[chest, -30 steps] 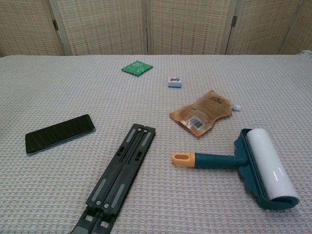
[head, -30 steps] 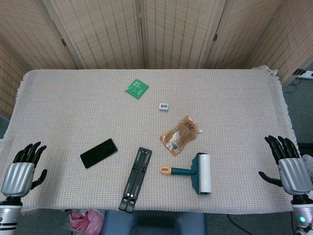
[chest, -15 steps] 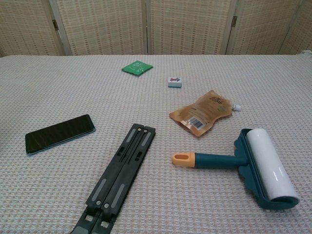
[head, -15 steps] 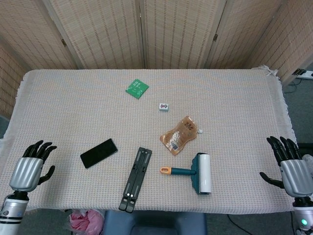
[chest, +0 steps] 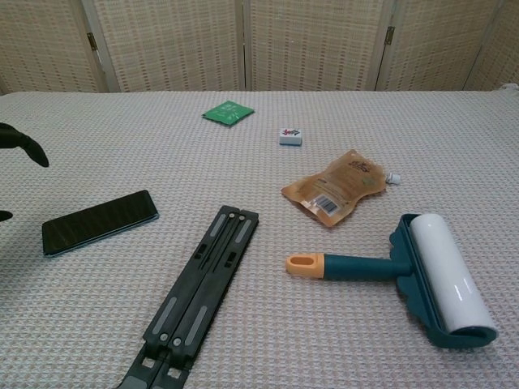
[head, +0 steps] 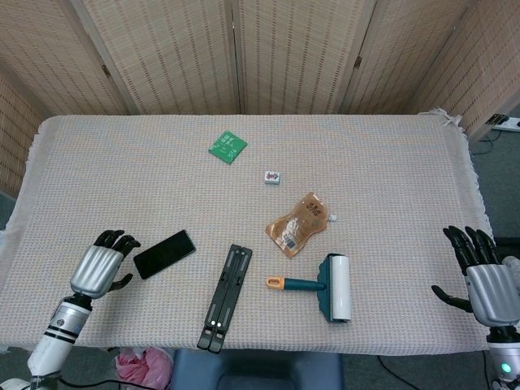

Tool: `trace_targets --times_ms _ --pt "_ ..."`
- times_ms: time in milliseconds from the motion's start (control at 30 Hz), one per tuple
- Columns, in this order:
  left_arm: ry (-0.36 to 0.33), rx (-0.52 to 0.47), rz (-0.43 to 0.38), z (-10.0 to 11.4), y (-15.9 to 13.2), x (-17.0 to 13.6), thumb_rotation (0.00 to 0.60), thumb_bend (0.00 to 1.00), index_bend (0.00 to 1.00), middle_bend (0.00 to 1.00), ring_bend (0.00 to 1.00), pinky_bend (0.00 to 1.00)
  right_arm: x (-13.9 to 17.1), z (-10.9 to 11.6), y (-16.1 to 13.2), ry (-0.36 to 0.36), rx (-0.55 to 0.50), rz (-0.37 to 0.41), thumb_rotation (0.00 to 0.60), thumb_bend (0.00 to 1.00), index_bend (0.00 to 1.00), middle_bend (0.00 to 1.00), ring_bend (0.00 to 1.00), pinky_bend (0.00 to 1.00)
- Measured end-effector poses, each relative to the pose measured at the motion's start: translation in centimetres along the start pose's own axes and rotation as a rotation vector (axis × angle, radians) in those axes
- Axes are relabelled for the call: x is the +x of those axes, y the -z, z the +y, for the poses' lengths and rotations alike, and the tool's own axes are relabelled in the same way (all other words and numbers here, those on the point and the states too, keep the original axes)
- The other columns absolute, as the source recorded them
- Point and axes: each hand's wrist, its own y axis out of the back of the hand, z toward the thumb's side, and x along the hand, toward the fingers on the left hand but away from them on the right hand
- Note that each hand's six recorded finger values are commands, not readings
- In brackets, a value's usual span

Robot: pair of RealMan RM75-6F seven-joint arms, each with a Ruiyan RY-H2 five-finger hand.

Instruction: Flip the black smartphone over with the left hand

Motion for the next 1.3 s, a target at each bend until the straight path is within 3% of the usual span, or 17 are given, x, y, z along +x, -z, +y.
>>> trace_targets --times_ms 567,1300 --pt "0.065 0.053 -0.022 -5.0 -2.5 3.3 0.6 0.25 0.28 0.3 0.2 0.2 0.1 0.0 0.5 -0.001 0.0 -0.015 0.6 0.06 0.01 0.09 0.0 0.04" --pt "0.077 0.096 0.016 -6.5 -1.8 3.9 0.6 0.25 0.21 0.25 0.2 0.2 0.1 0.0 0.6 -0.005 0.002 -0.018 0.6 0.06 0.01 0.09 0.0 0.04"
